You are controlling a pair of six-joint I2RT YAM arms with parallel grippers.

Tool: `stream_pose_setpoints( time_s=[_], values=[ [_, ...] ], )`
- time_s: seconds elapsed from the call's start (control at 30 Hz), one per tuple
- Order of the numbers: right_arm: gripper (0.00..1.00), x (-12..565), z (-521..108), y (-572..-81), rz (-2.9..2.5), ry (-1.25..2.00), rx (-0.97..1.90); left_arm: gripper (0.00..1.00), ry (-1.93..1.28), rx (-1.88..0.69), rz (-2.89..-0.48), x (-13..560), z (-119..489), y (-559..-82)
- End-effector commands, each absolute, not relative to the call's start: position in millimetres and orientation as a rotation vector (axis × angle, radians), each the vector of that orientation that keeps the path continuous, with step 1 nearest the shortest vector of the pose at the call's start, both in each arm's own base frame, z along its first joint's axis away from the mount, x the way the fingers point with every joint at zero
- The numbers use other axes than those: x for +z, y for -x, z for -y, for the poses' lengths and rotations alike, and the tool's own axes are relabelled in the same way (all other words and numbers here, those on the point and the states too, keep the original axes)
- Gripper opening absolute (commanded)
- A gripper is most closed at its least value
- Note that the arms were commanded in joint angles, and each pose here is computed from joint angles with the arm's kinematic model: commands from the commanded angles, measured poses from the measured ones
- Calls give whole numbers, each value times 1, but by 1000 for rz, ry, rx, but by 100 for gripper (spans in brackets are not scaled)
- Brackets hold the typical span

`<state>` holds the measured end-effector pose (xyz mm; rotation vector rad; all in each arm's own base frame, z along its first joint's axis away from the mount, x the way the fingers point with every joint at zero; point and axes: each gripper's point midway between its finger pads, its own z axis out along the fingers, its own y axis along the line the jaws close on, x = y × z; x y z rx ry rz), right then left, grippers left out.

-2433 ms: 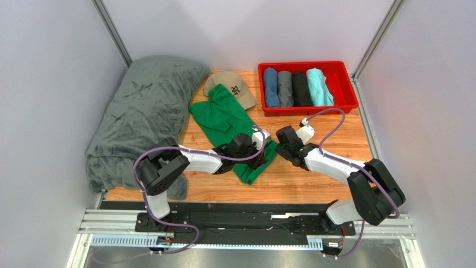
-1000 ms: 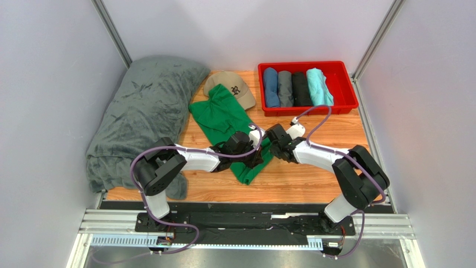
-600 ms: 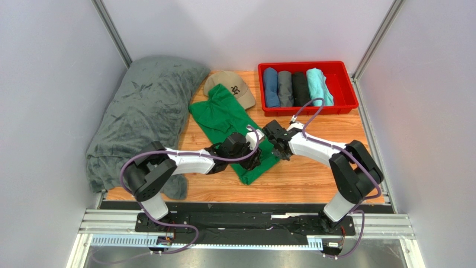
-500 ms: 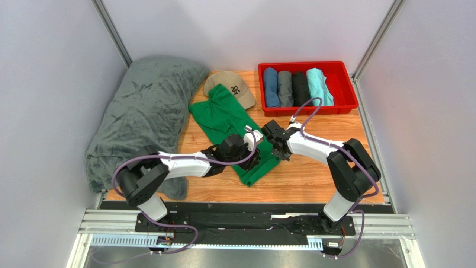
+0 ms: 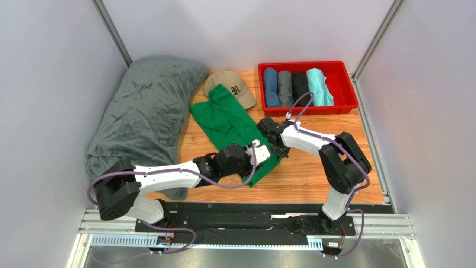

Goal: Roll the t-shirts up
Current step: Roll the T-shirt to the center of the board.

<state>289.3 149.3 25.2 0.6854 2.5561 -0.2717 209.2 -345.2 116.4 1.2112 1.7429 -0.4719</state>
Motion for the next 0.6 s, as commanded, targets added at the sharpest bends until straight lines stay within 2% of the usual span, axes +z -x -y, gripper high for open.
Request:
stream_pose_setpoints(
  time_s=[0.0,0.27,0.57],
  values=[
    [0,22,-146,-289,-2571,-691,-337,50,-1360,-364,-1644,122,344,-195],
    [0,12,-152,-287,-2607,-724,-356,51,-1471,-352,-1627,95,367,-168],
    [0,7,-150,-285,-2608,-756,-383,53,-1480,-334,-1660,71,384,-165]
  ],
)
